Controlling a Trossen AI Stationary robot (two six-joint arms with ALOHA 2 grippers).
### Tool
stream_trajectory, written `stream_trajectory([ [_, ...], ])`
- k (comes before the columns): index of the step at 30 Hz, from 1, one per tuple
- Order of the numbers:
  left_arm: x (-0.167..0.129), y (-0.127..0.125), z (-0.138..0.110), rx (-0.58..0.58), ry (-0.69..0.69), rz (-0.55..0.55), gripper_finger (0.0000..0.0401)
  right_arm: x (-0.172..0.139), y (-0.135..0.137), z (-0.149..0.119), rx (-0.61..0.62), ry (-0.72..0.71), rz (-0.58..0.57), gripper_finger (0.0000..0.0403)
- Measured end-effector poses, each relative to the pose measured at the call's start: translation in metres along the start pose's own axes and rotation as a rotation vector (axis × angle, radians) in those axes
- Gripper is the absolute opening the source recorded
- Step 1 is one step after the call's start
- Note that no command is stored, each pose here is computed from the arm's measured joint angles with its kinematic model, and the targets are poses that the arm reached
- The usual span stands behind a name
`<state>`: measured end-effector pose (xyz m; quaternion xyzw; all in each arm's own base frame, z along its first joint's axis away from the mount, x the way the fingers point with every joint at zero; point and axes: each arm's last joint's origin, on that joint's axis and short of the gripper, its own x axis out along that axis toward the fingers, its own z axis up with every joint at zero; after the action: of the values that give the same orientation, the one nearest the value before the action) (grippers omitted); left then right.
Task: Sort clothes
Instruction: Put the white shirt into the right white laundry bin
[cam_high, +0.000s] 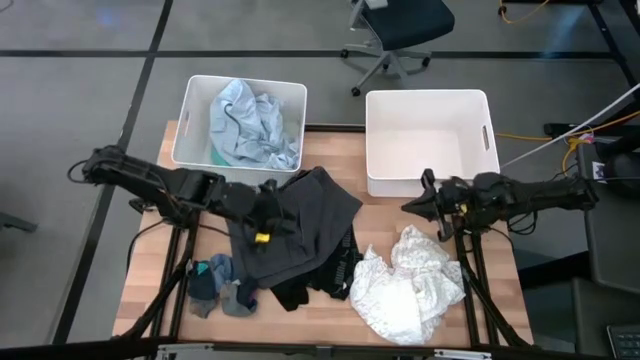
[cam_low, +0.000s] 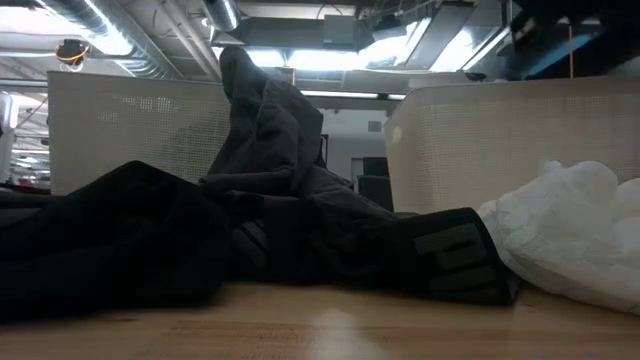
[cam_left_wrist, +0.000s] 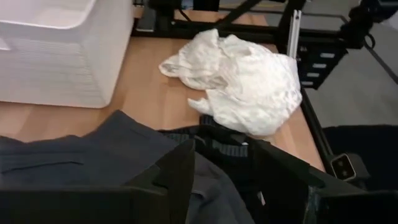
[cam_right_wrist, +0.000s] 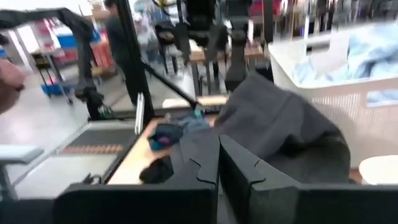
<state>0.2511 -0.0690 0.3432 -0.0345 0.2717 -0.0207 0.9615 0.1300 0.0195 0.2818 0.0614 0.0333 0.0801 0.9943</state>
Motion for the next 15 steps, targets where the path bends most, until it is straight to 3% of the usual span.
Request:
stream_trajectory([
  [9, 0.020, -0.023, -0.014, 0.048, -0.002, -0.002, 0.0155, 0.034, 0.007, 0.029, 0.041, 0.329, 0.063, 0.0014],
  [15, 0.036, -0.022, -0.037, 0.049, 0.012, -0.003, 0.0155, 0.061, 0.029, 0.028, 0.078, 0.518, 0.128, 0.0014],
])
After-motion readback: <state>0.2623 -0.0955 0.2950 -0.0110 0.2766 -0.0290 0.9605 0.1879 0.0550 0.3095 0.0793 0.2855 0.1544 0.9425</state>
